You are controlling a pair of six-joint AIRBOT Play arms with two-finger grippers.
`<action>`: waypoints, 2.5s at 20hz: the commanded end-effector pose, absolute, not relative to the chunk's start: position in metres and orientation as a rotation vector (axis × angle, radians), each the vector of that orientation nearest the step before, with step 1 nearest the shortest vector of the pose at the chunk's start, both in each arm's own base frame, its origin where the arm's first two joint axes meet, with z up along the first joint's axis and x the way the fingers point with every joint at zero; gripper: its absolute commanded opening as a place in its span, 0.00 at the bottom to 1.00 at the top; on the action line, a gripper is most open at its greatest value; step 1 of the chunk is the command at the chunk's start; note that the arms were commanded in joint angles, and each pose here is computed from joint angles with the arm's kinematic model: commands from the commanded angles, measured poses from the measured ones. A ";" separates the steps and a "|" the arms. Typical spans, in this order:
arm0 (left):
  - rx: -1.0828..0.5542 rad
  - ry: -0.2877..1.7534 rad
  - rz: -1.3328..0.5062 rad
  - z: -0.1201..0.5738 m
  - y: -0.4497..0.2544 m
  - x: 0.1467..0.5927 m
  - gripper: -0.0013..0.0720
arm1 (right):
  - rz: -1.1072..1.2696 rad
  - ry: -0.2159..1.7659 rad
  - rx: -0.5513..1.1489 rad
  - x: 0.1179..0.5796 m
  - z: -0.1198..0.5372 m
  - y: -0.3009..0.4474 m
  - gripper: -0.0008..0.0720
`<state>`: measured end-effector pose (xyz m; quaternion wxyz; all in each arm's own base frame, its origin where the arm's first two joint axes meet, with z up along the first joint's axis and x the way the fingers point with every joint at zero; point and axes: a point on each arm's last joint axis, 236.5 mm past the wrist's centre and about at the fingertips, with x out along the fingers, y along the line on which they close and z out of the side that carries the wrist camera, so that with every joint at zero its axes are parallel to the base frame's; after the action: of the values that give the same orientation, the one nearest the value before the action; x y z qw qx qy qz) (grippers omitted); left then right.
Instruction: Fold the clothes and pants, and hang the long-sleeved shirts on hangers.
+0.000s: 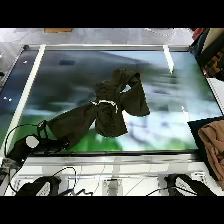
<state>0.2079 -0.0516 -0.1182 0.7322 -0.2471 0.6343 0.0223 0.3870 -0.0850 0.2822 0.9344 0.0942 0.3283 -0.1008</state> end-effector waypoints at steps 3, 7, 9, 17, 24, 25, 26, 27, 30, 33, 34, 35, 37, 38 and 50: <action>-0.539 1.290 0.074 -0.117 -0.043 0.230 0.04 | -0.206 0.660 0.191 0.388 0.285 -0.085 0.05; -0.489 1.272 0.035 -0.112 -0.042 0.235 0.04 | -0.247 0.691 0.132 0.383 0.279 -0.098 0.05; -0.465 1.245 0.012 -0.102 -0.042 0.244 0.04 | -0.153 0.800 -0.023 0.373 0.261 -0.090 0.05; -0.431 1.063 -0.025 -0.044 -0.039 0.275 0.04 | 0.585 1.152 0.252 0.328 0.100 0.062 0.05; -0.438 1.064 -0.026 -0.044 -0.040 0.275 0.04 | 0.654 1.346 0.612 0.260 -0.030 0.157 0.26; -0.438 1.064 -0.026 -0.044 -0.040 0.275 0.04 | 0.618 1.321 0.578 0.265 -0.042 0.162 0.39; -0.438 1.064 -0.026 -0.044 -0.040 0.275 0.04 | 0.583 1.302 0.566 0.271 -0.049 0.167 0.47; -0.438 1.064 -0.026 -0.044 -0.040 0.275 0.04 | 0.553 1.297 0.569 0.276 -0.053 0.174 0.50; -0.438 1.063 -0.025 -0.044 -0.040 0.275 0.04 | 0.551 1.333 0.549 0.278 -0.068 0.192 0.69; -0.438 1.063 -0.025 -0.044 -0.040 0.275 0.04 | 0.509 1.430 0.601 0.280 -0.092 0.198 0.69; -0.438 1.063 -0.025 -0.044 -0.040 0.275 0.04 | 0.492 1.456 0.630 0.282 -0.098 0.200 0.69; -0.438 1.063 -0.025 -0.044 -0.040 0.275 0.04 | 0.483 1.485 0.661 0.284 -0.104 0.203 0.69; -0.437 1.063 -0.025 -0.044 -0.039 0.275 0.04 | 0.509 1.539 0.732 0.287 -0.106 0.216 0.69; -0.437 1.063 -0.025 -0.044 -0.039 0.275 0.04 | 0.526 1.555 0.769 0.291 -0.105 0.222 0.71; -0.437 1.061 -0.024 -0.044 -0.039 0.275 0.04 | 0.531 1.611 0.786 0.301 -0.119 0.256 0.53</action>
<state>0.2750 -0.0394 -0.0443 0.8394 -0.2071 0.5023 -0.0115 0.3012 0.2465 -0.1152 0.5892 0.3460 0.6932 0.2292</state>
